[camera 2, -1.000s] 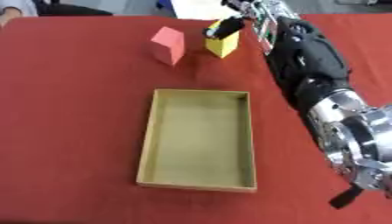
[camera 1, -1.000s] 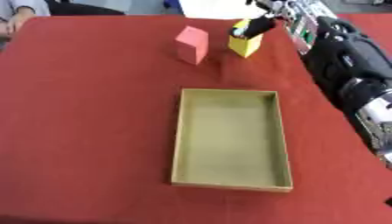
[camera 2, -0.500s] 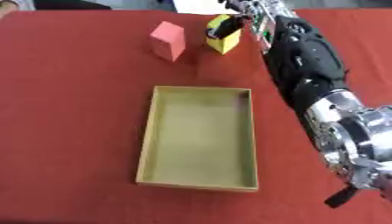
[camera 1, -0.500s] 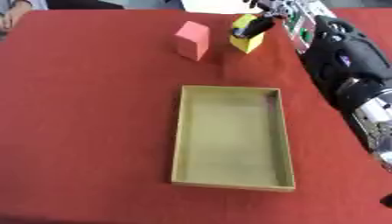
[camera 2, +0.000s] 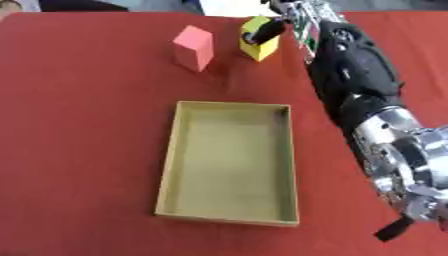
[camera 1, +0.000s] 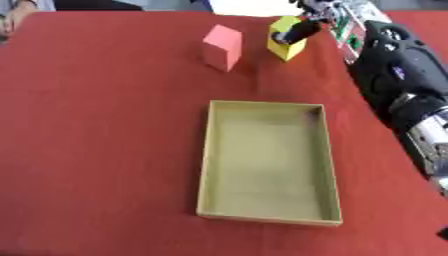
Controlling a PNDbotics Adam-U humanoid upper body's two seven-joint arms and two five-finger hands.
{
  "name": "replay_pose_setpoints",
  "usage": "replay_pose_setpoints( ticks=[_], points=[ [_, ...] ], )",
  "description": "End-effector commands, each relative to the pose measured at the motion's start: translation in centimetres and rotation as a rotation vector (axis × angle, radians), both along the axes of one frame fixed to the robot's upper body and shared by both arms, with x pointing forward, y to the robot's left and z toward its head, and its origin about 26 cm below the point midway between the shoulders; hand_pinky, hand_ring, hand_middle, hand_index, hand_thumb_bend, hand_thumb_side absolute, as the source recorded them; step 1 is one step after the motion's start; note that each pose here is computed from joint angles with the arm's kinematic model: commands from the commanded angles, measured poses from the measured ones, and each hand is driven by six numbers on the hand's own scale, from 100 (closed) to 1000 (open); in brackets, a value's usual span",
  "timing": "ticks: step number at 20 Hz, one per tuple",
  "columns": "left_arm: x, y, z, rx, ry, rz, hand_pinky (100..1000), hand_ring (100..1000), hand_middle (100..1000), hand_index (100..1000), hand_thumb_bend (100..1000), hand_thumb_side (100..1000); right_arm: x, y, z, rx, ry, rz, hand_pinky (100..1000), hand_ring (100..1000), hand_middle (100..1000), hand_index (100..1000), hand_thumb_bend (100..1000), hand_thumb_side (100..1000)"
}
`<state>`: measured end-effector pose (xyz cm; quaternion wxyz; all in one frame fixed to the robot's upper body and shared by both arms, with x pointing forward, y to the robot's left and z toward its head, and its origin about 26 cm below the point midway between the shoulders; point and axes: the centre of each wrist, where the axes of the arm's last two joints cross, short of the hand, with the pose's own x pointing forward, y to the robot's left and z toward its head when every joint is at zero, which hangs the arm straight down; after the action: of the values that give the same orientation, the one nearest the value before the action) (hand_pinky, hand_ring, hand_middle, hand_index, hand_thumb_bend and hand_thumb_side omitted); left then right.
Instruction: Pick up objects on the table and place them in the box.
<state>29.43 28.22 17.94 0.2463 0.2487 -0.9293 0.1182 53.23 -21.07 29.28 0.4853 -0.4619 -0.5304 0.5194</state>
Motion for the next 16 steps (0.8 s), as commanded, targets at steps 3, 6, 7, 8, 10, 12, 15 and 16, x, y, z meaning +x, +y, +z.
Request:
replay_pose_setpoints(
  ticks=[3, 6, 7, 8, 10, 12, 15, 16],
  points=[
    [-0.1, 0.0, 0.9, 0.024, -0.027, 0.000, 835, 690, 608, 744, 100, 769, -0.4, -1.2, 2.9, 0.007, -0.073, -0.036, 907, 980, 879, 979, 378, 554],
    [-0.1, 0.0, 0.9, 0.024, -0.029, -0.001, 835, 690, 608, 744, 100, 768, -0.4, -1.5, 2.7, 0.019, -0.055, -0.044, 907, 985, 884, 981, 365, 579],
    [-0.1, 0.0, 0.9, 0.024, -0.030, 0.000, 835, 690, 608, 744, 100, 768, -0.4, -1.6, 2.6, 0.024, -0.049, -0.046, 906, 986, 884, 981, 360, 590],
    [-0.1, 0.0, 1.0, 0.024, -0.031, 0.000, 835, 690, 608, 744, 100, 768, -0.4, -1.6, 2.5, 0.030, -0.041, -0.048, 906, 987, 885, 982, 357, 595],
    [-0.1, 0.0, 1.0, 0.025, -0.032, -0.001, 835, 689, 608, 744, 100, 766, -0.4, -1.7, 2.4, 0.045, -0.024, -0.049, 903, 986, 879, 982, 343, 616],
    [-0.1, 0.0, 1.0, 0.026, -0.032, -0.002, 835, 689, 608, 744, 100, 766, -0.4, -1.7, 2.3, 0.059, -0.011, -0.048, 903, 986, 879, 982, 343, 616],
    [-0.1, -0.1, 1.0, 0.026, -0.032, -0.002, 836, 688, 608, 743, 100, 764, -0.3, -1.8, 1.9, 0.069, 0.010, -0.049, 899, 979, 877, 986, 320, 654],
    [-0.1, -0.1, 1.0, 0.025, -0.033, -0.003, 836, 688, 608, 743, 100, 763, -0.3, -1.9, 1.6, 0.074, 0.028, -0.050, 899, 979, 876, 986, 319, 657]
  ],
)
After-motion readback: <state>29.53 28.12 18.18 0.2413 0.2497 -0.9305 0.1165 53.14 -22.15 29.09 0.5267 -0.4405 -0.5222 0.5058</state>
